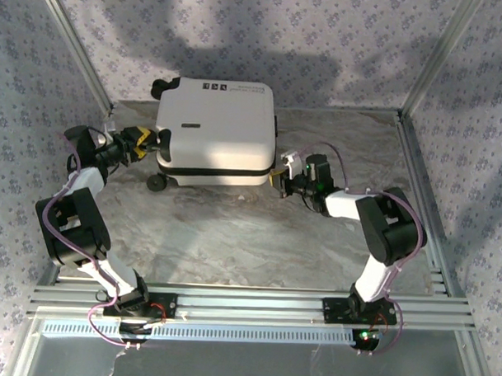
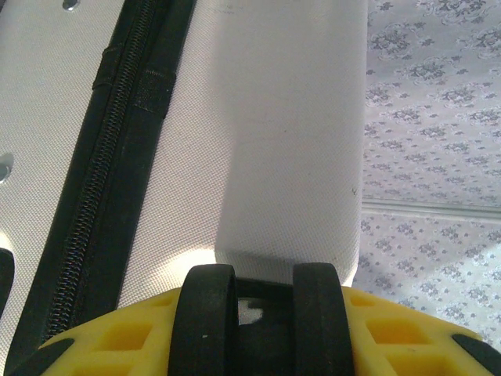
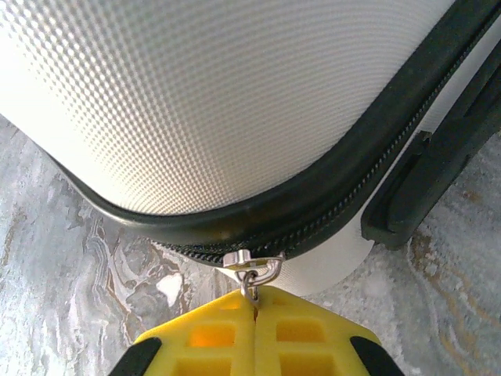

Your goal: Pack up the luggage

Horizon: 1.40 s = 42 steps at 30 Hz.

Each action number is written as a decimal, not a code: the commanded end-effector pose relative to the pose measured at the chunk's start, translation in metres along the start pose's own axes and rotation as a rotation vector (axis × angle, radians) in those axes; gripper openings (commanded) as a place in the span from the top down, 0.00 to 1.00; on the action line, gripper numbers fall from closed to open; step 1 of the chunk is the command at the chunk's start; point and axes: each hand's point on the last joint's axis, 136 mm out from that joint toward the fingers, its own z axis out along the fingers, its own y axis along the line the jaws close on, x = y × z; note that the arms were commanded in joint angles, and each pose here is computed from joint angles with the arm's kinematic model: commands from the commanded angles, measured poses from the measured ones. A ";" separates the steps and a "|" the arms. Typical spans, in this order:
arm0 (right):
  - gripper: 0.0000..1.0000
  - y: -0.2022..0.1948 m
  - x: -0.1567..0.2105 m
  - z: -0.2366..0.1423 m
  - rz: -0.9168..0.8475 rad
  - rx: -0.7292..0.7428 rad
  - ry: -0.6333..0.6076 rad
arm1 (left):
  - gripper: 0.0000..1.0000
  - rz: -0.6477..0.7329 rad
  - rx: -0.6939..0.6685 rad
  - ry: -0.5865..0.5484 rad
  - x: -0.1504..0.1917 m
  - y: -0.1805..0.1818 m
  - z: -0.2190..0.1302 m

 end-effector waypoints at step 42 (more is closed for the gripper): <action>1.00 0.020 0.001 -0.042 -0.023 0.078 0.010 | 0.29 1.413 -0.809 0.179 0.231 -0.118 0.128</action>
